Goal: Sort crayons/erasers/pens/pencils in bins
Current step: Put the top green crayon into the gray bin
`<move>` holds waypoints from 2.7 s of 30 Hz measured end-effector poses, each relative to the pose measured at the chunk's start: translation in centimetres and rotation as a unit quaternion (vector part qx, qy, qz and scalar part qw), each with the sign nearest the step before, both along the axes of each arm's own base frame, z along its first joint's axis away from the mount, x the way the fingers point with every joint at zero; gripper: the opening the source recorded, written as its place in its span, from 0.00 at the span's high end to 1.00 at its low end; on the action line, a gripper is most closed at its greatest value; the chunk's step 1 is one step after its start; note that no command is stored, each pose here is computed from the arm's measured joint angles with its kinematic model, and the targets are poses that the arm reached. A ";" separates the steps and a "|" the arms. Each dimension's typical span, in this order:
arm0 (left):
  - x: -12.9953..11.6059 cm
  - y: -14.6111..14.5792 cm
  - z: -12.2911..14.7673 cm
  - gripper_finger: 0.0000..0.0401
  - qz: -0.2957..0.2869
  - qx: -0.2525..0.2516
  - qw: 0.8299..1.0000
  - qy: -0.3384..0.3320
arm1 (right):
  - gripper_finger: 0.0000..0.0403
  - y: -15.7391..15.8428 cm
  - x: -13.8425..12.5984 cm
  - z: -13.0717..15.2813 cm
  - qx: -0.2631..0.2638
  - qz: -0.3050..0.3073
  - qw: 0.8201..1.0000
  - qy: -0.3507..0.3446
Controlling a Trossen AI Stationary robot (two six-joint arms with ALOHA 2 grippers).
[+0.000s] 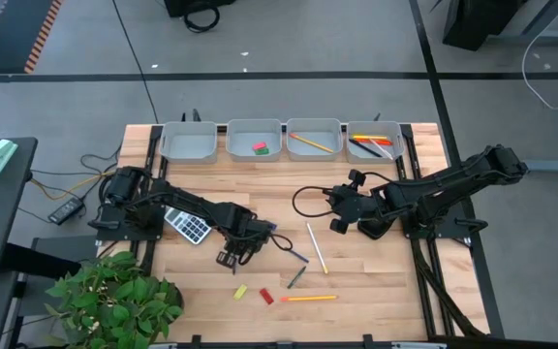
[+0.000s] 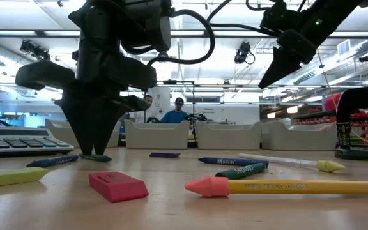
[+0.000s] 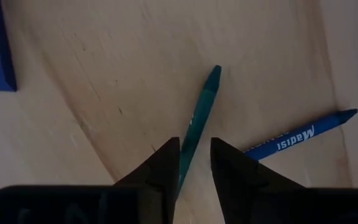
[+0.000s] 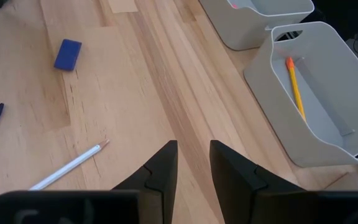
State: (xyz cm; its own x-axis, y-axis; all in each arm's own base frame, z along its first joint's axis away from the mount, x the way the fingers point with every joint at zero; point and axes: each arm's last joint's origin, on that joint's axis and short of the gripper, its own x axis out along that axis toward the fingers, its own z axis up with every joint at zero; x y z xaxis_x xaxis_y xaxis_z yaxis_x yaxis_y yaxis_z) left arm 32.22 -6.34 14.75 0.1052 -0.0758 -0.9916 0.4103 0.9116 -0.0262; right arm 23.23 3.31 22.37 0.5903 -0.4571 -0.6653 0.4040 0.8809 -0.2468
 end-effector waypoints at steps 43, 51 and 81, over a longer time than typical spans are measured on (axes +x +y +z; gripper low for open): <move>0.1 0.0 -0.6 0.86 -0.035 0.025 0.999 0.002 | 0.74 0.0 -0.1 0.0 -0.001 0.001 1.000 0.004; -0.4 0.3 0.4 0.92 -0.030 0.062 0.998 0.002 | 0.74 0.0 -0.1 -0.1 -0.001 0.001 1.000 0.010; -5.0 15.2 7.8 0.92 0.208 0.085 0.974 -0.034 | 0.74 0.1 -0.4 -0.4 0.021 0.019 0.999 0.036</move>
